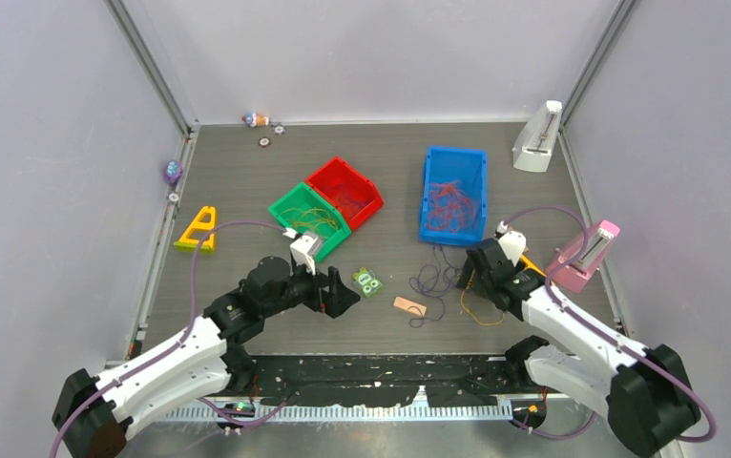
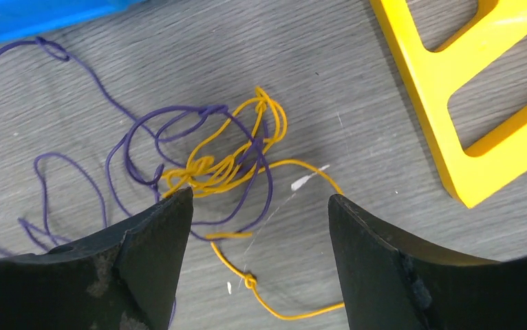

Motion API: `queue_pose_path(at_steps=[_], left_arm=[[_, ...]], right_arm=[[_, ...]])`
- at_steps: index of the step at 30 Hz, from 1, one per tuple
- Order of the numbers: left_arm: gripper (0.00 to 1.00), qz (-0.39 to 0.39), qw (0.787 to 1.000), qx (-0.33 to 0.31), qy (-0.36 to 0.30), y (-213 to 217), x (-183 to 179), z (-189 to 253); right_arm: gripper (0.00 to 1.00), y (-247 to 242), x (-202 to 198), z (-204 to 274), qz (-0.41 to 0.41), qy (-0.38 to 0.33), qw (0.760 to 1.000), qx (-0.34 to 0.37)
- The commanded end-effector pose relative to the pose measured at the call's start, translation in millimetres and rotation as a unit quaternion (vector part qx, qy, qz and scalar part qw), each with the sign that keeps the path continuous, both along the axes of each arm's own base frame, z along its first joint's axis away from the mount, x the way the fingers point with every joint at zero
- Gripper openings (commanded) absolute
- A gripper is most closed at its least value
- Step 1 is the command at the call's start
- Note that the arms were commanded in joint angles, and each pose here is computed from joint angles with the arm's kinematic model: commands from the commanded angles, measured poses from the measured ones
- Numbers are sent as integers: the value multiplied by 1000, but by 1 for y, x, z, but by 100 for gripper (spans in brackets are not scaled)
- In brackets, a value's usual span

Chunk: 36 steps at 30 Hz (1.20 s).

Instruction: Untangle the cables

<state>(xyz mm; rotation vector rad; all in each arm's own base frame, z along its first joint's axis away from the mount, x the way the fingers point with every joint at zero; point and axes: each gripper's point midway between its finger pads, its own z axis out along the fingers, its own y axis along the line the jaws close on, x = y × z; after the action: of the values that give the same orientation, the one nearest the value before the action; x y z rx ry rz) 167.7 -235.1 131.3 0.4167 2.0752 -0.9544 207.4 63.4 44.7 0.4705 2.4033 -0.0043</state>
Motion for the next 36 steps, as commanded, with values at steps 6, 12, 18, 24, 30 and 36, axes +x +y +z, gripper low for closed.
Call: queue_pose_path(at_steps=[6, 12, 18, 24, 30, 36], left_arm=[[97, 2, 998, -31, -54, 1, 3, 32], [97, -18, 998, -26, -62, -4, 2, 31], [98, -15, 998, -30, -54, -10, 7, 24], [97, -25, 999, -24, -42, -16, 8, 20], [97, -37, 999, -14, -27, -25, 11, 13], [96, -30, 999, 10, 5, -36, 18, -2]], right_arm=[[37, 23, 32, -13, 38, -1, 999, 26], [5, 84, 30, 3, 153, -28, 983, 96], [7, 167, 16, 53, 264, -70, 946, 172], [62, 148, 21, 60, 250, -81, 957, 118], [78, 110, 16, 57, 214, -81, 969, 91], [81, 77, 15, 55, 171, -86, 978, 77]])
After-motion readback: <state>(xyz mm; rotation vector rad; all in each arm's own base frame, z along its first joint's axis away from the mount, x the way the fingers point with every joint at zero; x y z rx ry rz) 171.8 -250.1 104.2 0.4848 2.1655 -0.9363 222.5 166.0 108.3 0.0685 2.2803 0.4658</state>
